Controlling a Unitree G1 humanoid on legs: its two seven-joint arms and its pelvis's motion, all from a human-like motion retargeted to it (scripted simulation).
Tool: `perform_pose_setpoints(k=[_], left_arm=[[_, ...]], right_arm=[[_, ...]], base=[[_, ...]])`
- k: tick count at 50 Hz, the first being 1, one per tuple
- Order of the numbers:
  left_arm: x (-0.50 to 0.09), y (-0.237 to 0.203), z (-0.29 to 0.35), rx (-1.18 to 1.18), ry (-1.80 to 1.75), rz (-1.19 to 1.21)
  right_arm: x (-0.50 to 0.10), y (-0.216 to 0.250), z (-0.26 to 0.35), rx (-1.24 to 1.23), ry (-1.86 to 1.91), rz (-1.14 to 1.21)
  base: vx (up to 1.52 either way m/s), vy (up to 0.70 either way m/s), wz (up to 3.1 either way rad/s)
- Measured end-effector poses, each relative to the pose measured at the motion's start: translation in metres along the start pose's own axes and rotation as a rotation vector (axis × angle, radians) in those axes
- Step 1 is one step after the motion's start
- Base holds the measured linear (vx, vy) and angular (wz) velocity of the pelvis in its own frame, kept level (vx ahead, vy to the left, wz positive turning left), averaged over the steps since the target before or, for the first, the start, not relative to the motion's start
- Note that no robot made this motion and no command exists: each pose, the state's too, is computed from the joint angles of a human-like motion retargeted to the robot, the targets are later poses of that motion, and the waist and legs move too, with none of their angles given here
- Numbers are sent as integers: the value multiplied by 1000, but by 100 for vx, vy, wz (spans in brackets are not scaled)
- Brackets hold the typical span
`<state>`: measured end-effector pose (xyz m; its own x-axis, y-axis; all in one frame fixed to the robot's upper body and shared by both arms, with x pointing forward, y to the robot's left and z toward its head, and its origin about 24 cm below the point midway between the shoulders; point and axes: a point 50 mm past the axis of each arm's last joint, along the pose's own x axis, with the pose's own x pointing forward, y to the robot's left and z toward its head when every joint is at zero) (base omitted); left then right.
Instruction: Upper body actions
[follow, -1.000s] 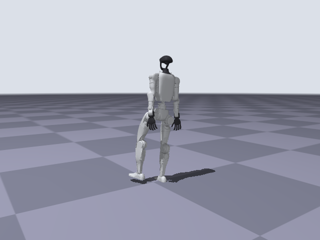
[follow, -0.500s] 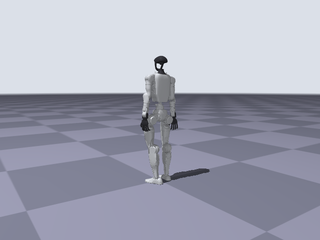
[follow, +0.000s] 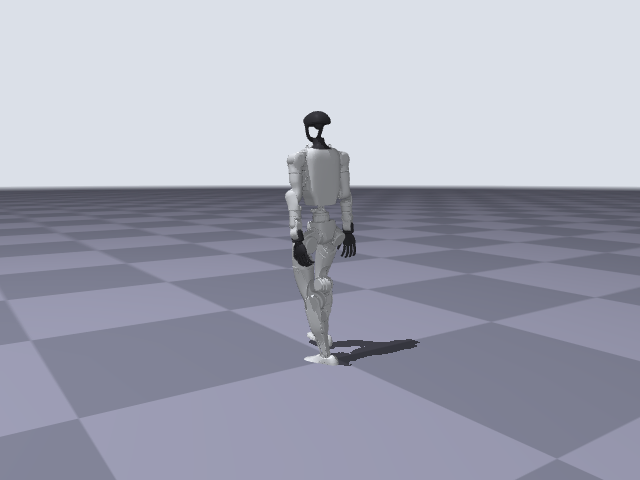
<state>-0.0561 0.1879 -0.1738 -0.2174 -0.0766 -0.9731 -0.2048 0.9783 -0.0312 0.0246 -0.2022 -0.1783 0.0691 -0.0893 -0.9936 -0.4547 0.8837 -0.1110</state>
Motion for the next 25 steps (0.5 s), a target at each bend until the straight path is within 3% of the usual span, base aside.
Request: perform_pose_setpoints(k=[13,25], left_arm=[[-15,-1,79,113,-210,12],[-10,-14,69,117,-210,-56]], right_arm=[[-8,29,-53,513,178,73],[-6,21,-44,405,137,54]], base=[[-2,-1,66],[2,0,-17]])
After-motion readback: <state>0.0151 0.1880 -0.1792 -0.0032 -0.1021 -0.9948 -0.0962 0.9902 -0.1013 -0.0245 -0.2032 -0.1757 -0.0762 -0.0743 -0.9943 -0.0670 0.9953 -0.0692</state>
